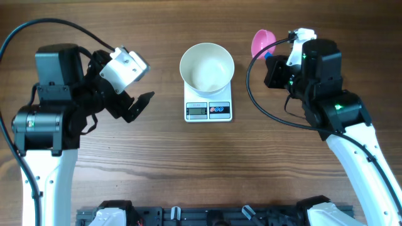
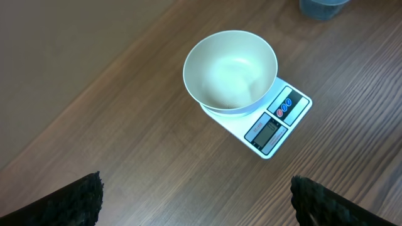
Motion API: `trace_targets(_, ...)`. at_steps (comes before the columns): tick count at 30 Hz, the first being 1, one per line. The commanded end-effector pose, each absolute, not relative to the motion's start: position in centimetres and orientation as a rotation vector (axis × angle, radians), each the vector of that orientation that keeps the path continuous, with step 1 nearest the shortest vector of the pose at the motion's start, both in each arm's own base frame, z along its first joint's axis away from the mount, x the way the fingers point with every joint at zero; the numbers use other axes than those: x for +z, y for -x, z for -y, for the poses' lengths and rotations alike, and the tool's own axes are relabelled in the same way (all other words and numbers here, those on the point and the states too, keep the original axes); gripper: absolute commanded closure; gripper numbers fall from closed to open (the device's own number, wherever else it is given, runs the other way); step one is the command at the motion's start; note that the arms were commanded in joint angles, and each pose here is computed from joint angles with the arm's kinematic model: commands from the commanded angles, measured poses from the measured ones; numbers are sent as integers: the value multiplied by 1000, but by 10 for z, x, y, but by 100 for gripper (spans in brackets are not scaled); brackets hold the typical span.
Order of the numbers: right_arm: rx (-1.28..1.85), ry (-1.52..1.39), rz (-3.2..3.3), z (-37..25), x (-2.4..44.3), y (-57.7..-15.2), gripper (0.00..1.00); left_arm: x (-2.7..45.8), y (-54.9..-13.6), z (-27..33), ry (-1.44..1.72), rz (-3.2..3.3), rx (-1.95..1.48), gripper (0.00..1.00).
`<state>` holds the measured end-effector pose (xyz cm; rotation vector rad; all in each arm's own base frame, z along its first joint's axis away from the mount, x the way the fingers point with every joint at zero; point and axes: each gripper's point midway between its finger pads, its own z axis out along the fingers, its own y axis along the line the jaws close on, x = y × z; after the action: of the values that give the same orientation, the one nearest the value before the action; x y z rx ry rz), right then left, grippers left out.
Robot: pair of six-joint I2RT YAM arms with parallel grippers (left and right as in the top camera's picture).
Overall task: Scoop item into bowl and weigh 150g on scale
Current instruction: 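Move the right gripper with the pink scoop over the bean tub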
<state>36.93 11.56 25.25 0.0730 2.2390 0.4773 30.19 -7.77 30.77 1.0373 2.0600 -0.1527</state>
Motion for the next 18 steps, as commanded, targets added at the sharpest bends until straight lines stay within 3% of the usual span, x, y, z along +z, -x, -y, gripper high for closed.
trace_targets(1,491,-3,-2219,-121,260,-372,96,305,-308,76,-1056,-2064,-139,0)
trace_targets(10,433,108,-2229,-120,255,-369,96,294,-306,74,-1060,-2114,-155,0)
trace_targets(18,416,140,-2241,-120,252,-367,96,276,-271,82,-1094,-2235,-306,0)
